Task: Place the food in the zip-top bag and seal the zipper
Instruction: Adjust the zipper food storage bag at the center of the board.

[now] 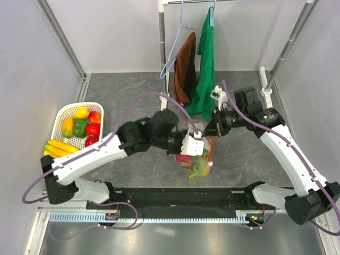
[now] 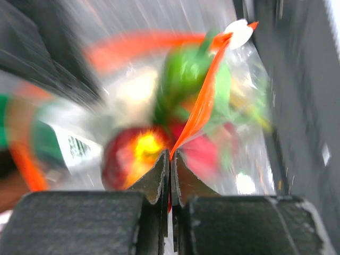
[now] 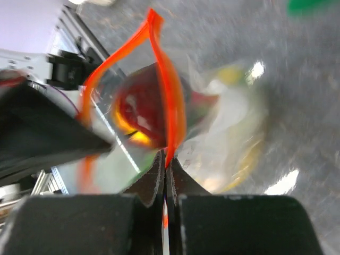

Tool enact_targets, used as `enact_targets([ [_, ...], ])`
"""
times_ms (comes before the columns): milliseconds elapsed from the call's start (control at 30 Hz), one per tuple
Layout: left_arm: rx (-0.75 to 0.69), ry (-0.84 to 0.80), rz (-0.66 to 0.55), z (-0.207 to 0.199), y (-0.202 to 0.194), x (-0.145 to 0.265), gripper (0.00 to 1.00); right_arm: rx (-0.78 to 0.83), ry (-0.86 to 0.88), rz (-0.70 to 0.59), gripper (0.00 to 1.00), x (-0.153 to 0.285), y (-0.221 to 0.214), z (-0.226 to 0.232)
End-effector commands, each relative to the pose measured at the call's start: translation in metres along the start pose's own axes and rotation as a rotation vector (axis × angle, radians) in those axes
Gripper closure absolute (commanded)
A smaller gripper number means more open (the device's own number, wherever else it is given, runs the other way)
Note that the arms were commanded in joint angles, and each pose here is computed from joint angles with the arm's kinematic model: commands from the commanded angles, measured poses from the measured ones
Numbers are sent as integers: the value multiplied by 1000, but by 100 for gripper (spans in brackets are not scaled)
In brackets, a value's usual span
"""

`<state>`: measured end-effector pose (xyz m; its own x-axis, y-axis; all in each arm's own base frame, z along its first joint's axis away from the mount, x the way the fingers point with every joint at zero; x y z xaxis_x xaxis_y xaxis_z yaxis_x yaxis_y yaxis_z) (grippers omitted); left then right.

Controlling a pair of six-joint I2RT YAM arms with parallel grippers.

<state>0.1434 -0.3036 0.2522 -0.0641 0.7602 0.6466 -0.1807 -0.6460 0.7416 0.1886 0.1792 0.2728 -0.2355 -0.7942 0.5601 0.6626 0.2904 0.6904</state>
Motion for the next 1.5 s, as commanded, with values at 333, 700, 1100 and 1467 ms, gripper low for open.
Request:
enact_targets([
  [333,263,-174,-27,-36,21,2,98,285,161,10,100,-17,39,30],
  [700,402,-159,-97,-37,32,3,98,432,127,62,72,-38,56,34],
  [1100,425,-145,-83,-42,17,3,98,430,-63,188,50,32,-1,0],
  [1467,594,-138,-111,-16,8,11,98,731,-17,30,49,42,-60,6],
])
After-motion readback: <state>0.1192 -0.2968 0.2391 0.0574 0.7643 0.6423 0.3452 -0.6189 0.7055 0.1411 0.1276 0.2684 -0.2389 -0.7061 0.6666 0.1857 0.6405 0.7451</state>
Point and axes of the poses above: each gripper's point midway between its finger pads, its own x axis back along the fingers, its own z axis along the line the jaws close on, y = z × x, the point moved 4 cm from there along x, back along the fingers, and after that the axes turned 13 degrees about x, right-handed, at the moved point
